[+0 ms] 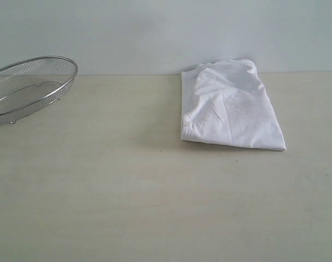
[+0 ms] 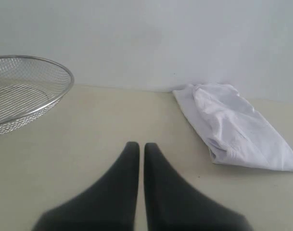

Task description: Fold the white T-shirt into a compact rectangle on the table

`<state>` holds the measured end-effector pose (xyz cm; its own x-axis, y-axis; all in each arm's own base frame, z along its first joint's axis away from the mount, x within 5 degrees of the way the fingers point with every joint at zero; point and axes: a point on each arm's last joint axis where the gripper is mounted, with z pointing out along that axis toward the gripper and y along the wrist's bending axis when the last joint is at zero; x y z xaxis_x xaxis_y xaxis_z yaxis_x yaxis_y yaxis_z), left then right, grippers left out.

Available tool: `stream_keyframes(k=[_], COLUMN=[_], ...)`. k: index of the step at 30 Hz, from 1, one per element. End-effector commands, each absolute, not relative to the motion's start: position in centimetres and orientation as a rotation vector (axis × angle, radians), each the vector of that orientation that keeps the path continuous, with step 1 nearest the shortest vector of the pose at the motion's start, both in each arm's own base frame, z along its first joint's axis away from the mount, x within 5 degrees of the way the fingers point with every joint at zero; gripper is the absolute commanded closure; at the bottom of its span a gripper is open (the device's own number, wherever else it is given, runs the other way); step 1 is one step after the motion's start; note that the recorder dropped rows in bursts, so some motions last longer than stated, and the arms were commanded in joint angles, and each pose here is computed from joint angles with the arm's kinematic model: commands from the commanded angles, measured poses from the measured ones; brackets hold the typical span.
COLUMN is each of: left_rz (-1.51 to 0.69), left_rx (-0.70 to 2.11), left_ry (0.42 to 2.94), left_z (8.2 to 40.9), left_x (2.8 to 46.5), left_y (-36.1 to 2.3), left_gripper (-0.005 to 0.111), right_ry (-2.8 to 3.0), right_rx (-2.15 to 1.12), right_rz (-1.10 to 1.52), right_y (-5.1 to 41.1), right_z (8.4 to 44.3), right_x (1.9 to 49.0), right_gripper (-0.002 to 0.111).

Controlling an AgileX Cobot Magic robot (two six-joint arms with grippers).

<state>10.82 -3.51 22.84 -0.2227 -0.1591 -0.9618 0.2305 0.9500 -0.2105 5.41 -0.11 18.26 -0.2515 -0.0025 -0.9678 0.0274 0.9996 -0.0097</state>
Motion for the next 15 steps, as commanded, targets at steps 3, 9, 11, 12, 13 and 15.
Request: stream_keyframes(k=[3, 9, 11, 12, 13, 15], left_rz=[-0.355, -0.351, -0.328, -0.324, -0.323, -0.297], left_rx=[0.040, 0.035, 0.002, -0.014, -0.046, -0.120], left_ry=[1.753, 1.747, 1.698, 1.680, 1.637, 1.524], left_z=[22.8, 22.9, 23.3, 23.5, 24.0, 25.0], left_x=[10.8, 10.8, 10.8, 10.5, 9.9, 7.9], left_y=[-3.4, -3.3, -2.9, -2.6, -2.0, -0.7], left_gripper=[0.102, 0.102, 0.102, 0.102, 0.102, 0.102], right_ry=[1.817, 1.817, 1.817, 1.817, 1.817, 1.817], right_rx=[0.018, 0.020, 0.020, 0.020, 0.020, 0.020], right_rz=[-0.035, -0.031, -0.031, -0.031, -0.031, -0.031], right_y=[-0.1, -0.1, -0.1, -0.1, -0.1, -0.1], right_z=[18.3, 18.3, 18.3, 18.3, 18.3, 18.3], right_x=[5.4, 5.4, 5.4, 5.4, 5.4, 5.4], right_gripper=[0.109, 0.109, 0.109, 0.109, 0.109, 0.109])
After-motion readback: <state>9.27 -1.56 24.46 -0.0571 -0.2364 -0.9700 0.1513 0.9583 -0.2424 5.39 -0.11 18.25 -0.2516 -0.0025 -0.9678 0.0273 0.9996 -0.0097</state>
